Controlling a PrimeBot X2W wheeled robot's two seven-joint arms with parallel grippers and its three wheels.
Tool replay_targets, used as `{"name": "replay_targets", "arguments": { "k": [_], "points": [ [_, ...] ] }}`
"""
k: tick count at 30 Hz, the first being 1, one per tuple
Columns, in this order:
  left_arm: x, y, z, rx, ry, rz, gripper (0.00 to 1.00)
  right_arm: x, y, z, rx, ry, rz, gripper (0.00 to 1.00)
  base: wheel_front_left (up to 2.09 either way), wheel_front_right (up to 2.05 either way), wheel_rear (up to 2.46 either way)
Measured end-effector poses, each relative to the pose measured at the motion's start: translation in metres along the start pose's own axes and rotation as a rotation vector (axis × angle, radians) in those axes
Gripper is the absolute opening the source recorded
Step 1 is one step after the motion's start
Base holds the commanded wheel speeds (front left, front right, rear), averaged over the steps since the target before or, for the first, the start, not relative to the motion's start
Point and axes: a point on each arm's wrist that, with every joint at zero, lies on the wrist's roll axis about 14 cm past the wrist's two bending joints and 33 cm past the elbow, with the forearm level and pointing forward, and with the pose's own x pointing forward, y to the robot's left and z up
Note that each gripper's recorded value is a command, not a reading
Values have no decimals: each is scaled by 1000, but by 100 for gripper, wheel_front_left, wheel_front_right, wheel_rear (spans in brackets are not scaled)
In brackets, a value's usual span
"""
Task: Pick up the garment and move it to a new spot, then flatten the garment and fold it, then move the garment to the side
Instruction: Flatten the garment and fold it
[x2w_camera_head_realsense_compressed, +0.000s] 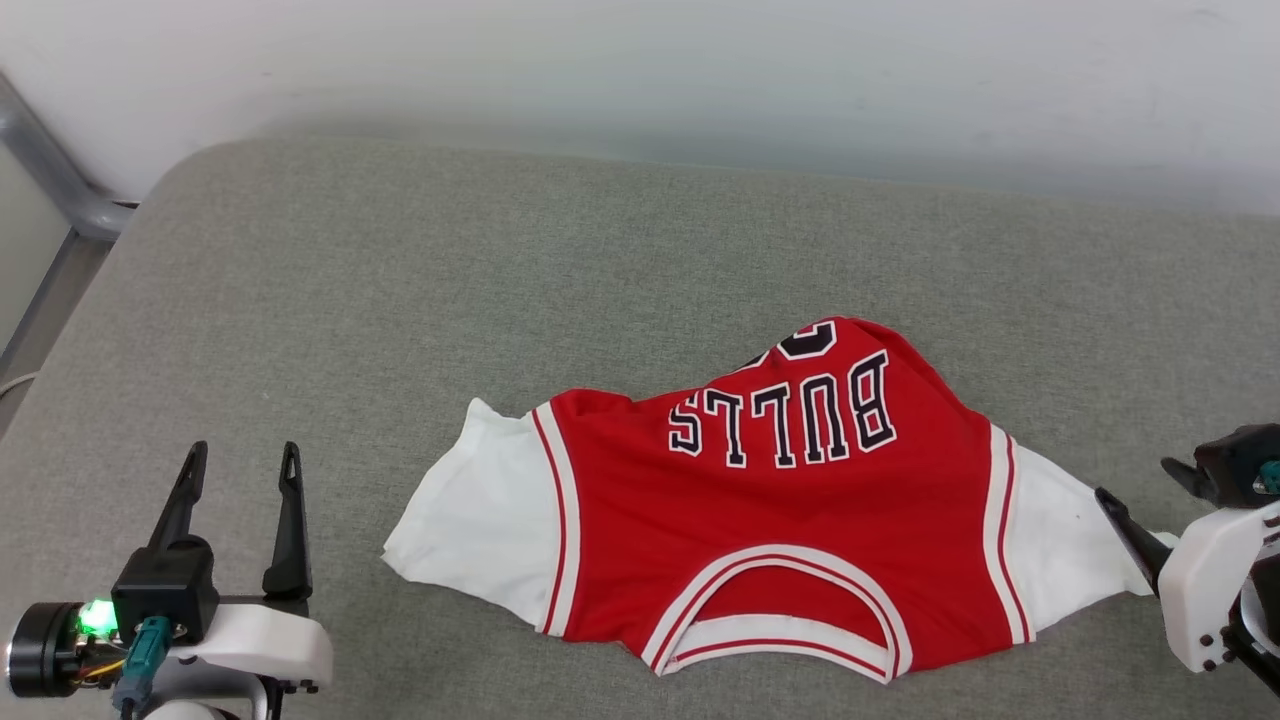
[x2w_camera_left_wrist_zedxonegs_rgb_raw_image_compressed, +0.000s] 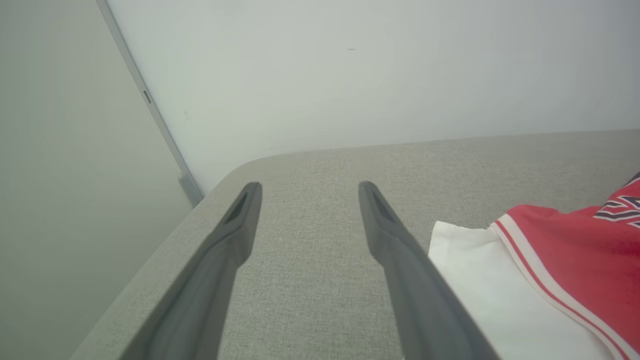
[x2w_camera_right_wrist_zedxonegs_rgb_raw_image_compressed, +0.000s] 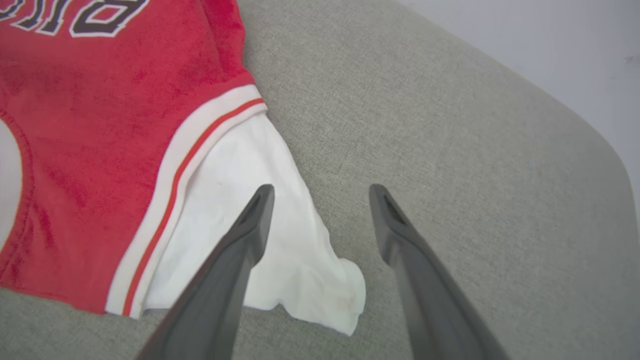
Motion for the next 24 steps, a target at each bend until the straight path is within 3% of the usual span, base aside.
{"name": "replay_targets", "arguments": {
  "k": [7, 11, 24],
  "points": [
    [20, -13, -2, 13, 57, -143, 100, -26, -21, 47, 6, -240, -125, 100, 0, 0, 0],
    [31, -18, -10, 6, 188, -210, 100, -38, -21, 65, -8, -323, -166, 100, 0, 0, 0],
    [9, -68, -55, 2, 706, -550, 100, -42, -13, 67, -11, -342, -199, 100, 0, 0, 0]
  ]
}}
